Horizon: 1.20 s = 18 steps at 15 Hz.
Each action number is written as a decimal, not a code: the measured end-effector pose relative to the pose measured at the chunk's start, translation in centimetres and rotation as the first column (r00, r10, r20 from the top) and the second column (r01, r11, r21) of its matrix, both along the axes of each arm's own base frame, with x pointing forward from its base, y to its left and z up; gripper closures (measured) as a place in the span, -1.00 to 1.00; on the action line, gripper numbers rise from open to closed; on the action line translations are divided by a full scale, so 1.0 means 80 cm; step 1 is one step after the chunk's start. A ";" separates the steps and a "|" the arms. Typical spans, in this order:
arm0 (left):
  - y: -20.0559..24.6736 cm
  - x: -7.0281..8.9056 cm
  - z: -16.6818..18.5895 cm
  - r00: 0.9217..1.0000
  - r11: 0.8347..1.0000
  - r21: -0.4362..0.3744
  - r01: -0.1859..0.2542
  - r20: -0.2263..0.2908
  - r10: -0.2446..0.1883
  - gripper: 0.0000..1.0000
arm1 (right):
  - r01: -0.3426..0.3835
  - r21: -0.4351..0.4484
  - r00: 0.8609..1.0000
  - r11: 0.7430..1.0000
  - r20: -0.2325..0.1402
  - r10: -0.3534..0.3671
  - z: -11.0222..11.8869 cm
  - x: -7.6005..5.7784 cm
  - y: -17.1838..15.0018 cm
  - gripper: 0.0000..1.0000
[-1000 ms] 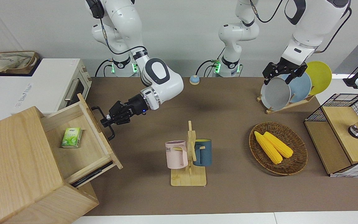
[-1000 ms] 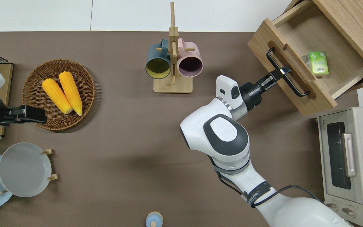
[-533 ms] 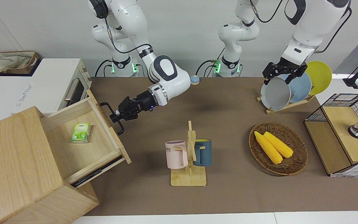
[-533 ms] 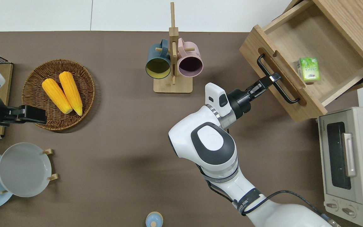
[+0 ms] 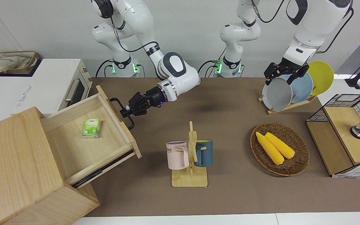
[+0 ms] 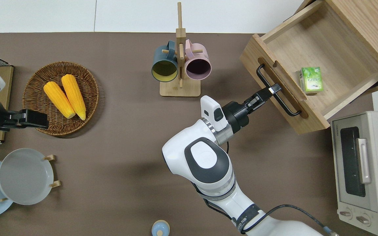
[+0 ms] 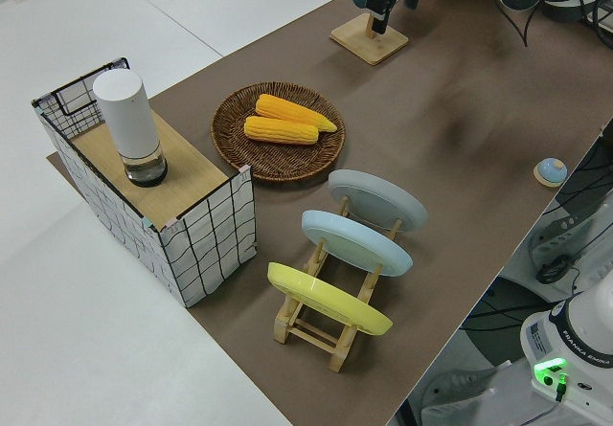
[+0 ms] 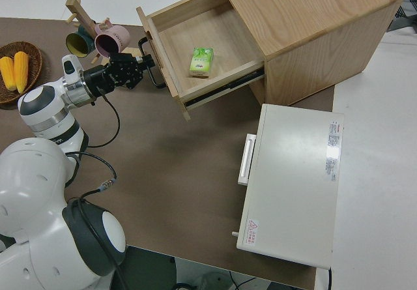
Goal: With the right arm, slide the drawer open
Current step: 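Pull the handle with the right gripper, sliding the drawer toward the robot, then keep pulling the drawer handle with the right gripper to open it fully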
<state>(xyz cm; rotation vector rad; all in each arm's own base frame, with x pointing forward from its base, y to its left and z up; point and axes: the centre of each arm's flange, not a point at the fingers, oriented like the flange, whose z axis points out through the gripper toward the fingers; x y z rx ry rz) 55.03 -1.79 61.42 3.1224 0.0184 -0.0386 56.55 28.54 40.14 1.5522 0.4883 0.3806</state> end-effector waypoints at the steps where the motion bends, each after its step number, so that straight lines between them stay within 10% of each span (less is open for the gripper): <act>1: 0.000 0.000 0.000 1.000 1.000 0.000 0.000 0.000 0.000 -1.00 | 0.000 -0.002 1.000 1.000 0.000 0.000 0.000 -0.001 0.002 0.65; 18: 0.000 0.000 0.000 1.000 1.000 0.000 0.000 0.000 0.000 -0.99 | -0.011 -0.019 1.000 1.000 -0.014 0.011 0.002 -0.025 0.034 0.45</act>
